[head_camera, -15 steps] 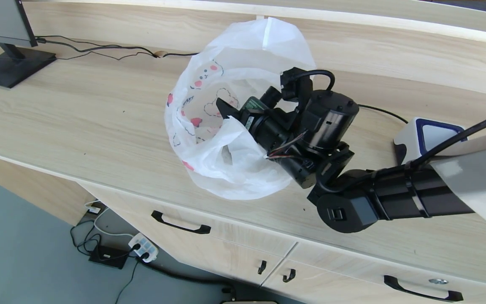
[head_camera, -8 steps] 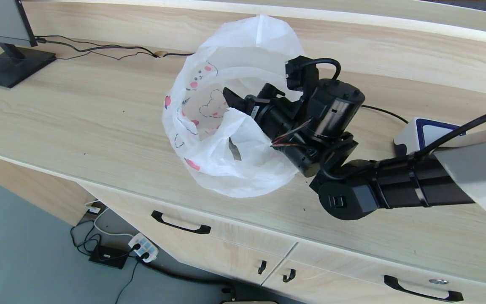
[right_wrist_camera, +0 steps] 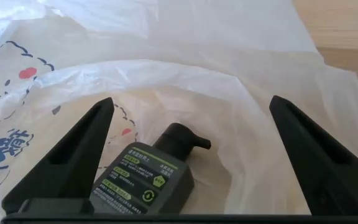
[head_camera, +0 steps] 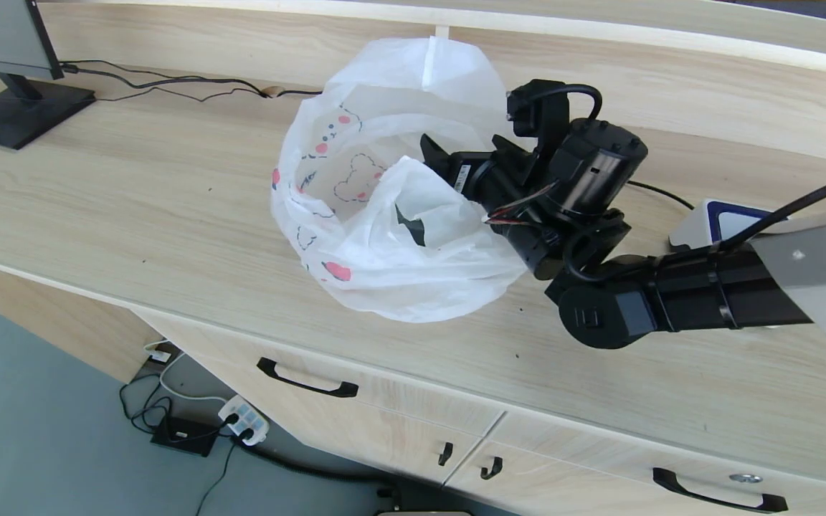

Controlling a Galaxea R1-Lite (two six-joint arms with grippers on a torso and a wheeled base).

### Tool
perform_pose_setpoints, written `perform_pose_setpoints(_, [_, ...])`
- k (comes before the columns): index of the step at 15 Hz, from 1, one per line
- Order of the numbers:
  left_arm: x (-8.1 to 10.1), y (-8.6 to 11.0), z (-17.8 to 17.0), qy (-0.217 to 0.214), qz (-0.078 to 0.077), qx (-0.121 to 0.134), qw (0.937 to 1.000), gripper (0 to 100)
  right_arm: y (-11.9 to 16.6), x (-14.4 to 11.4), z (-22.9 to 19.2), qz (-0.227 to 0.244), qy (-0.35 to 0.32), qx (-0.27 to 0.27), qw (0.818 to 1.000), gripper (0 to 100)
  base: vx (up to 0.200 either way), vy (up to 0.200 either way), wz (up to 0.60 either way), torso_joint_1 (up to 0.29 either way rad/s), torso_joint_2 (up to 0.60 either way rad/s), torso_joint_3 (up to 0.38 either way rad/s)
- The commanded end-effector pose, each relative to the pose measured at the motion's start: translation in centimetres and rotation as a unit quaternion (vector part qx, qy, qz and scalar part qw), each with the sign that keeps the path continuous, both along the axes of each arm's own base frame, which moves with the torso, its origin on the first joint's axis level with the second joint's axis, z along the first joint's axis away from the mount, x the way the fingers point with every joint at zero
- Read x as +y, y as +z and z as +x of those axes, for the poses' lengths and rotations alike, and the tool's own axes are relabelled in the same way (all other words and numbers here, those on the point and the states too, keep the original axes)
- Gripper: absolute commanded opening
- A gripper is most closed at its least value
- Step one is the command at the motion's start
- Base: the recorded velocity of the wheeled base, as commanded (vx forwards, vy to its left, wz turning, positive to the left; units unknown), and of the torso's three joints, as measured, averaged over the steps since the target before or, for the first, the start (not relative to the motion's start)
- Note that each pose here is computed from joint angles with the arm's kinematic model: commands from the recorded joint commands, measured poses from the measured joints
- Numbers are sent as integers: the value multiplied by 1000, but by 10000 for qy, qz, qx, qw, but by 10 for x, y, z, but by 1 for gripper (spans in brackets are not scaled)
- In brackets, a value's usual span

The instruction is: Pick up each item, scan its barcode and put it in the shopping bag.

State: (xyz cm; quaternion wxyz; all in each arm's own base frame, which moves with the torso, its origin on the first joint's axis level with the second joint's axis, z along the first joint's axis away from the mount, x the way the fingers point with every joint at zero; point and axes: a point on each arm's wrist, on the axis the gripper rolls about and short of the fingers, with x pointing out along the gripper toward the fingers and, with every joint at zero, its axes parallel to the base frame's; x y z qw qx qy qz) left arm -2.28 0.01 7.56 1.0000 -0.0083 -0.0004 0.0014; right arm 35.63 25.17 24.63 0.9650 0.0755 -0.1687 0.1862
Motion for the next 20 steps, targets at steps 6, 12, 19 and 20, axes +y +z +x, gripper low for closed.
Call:
perform_pose_setpoints(6, [0,0,0,2,-1,-3,10000,100,60,-10,-47,-4,-197,-1077,9940,100,0,0,0,0,0,0])
perform_pose_setpoints(12, [0,0,0,2,-1,-3,10000,100,48,-81,-92,-500,-613,-752,9940,100,0,0,0,0,0,0])
perform_pose_setpoints(19, [0,0,0,2,-1,-3,10000,100,-27,-134,-164,-1157,-523,-26,9919,100,0,0,0,0,0,0])
perform_pose_setpoints(20, [0,0,0,2,-1,-3,10000,100,-27,-134,-165,-1141,-522,-36,9921,100,0,0,0,0,0,0])
